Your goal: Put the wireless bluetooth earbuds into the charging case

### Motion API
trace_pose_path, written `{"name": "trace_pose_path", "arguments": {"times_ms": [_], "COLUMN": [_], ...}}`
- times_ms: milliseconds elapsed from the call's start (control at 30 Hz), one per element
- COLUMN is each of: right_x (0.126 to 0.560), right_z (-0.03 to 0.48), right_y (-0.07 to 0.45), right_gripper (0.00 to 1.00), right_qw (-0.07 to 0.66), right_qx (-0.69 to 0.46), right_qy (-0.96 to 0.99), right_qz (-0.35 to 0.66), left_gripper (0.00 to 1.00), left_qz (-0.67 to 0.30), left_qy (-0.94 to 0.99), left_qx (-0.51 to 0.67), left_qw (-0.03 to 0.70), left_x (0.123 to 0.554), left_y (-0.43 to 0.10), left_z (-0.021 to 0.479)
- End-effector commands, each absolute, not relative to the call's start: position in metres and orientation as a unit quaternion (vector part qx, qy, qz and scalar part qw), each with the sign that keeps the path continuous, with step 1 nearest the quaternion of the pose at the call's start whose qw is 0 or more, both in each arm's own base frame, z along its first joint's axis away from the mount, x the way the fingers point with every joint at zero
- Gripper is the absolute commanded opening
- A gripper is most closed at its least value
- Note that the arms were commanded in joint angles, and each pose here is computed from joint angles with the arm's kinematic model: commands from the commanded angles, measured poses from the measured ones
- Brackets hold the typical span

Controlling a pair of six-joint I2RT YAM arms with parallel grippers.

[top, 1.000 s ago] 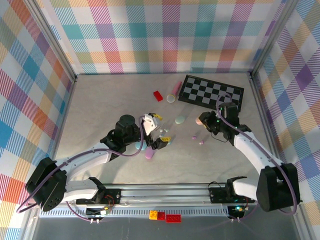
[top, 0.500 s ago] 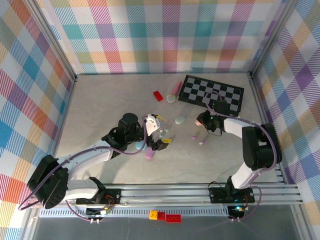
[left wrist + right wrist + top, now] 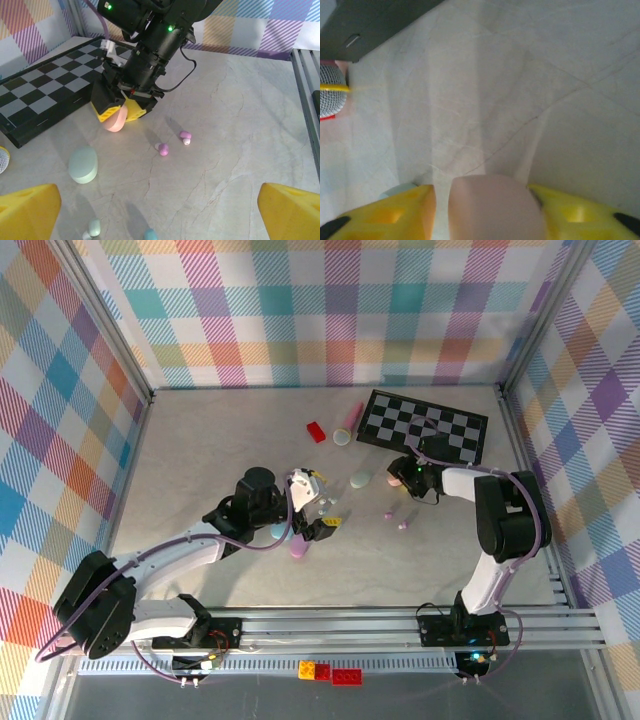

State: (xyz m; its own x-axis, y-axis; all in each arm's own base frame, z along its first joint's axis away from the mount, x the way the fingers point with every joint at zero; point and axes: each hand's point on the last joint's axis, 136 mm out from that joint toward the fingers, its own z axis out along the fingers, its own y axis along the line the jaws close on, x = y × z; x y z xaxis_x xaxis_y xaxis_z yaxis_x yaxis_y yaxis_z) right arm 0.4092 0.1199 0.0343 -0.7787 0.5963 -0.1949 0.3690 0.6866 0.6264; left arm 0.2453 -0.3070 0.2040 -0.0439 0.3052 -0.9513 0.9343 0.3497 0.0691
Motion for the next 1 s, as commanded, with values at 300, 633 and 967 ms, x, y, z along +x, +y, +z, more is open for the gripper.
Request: {"name": "trace_pose_path", "arguments": {"times_ms": [300,633,967], "right_x": [0.373,0.333,0.319], "right_z": [0.096,0.133,0.117], "right_y": [0.09,0.114,0.121], "right_gripper": [0.92,0.93,0.93], "right_qw": [0.214,0.233,0.212], "right_qx": [0.256,0.151,0.155], "right_qy": [0.917,0.929,0.93], "right_qz": [0.219,0.243,0.256], "left_gripper": [1.0,1.0,0.96], "left_qz": [-0.249,-0.153,-0.105], "left_qy": [0.709,0.887,0.947], "left_qx": [0.405,0.219,0.098], "left_qw": [0.521,0.377,0.287], "left_x": [0.264,0.253,0.204], "left_y": [-0.273,-0.21,-0.193], "left_z": [0.206,0.163,0.132]}}
